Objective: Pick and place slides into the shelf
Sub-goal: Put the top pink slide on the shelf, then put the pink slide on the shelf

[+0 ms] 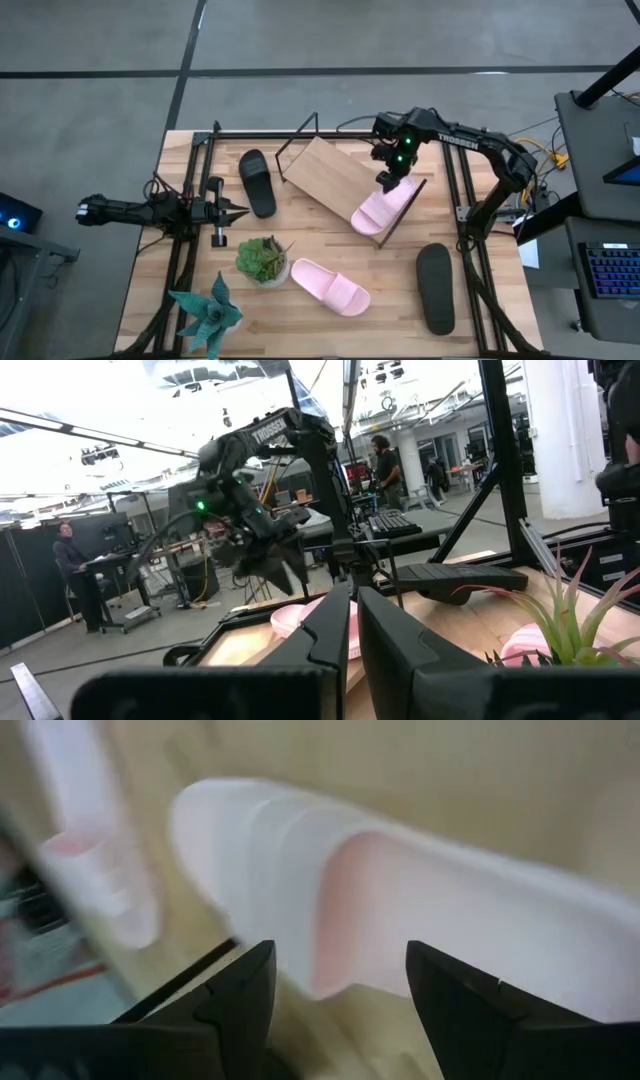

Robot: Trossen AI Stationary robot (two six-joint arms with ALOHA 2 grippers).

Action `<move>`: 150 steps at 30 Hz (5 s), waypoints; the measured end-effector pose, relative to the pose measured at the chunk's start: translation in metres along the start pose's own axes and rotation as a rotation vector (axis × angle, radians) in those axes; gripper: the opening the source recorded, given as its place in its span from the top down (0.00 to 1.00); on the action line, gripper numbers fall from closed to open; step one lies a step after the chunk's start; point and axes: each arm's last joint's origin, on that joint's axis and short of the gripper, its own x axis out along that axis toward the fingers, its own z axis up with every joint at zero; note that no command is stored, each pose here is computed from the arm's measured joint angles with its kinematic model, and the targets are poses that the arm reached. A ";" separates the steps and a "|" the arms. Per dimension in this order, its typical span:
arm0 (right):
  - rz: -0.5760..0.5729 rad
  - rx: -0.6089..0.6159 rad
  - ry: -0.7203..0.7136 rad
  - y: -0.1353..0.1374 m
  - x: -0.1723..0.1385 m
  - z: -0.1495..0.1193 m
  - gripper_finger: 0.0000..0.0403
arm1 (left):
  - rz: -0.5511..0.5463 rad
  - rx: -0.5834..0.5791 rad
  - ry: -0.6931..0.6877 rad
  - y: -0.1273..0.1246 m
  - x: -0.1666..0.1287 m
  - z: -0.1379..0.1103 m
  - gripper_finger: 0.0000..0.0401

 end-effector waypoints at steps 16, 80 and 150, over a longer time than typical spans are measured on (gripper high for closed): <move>-0.272 -0.120 -0.184 0.076 -0.035 -0.013 0.47 | 0.000 0.000 0.000 0.000 0.000 0.000 0.97; -1.011 -0.188 -0.177 0.194 0.146 -0.049 0.47 | 0.000 0.000 -0.001 0.000 0.000 0.000 0.97; -0.965 -0.102 -0.020 0.188 0.135 -0.052 0.97 | 0.000 0.000 -0.001 0.000 0.000 0.000 0.97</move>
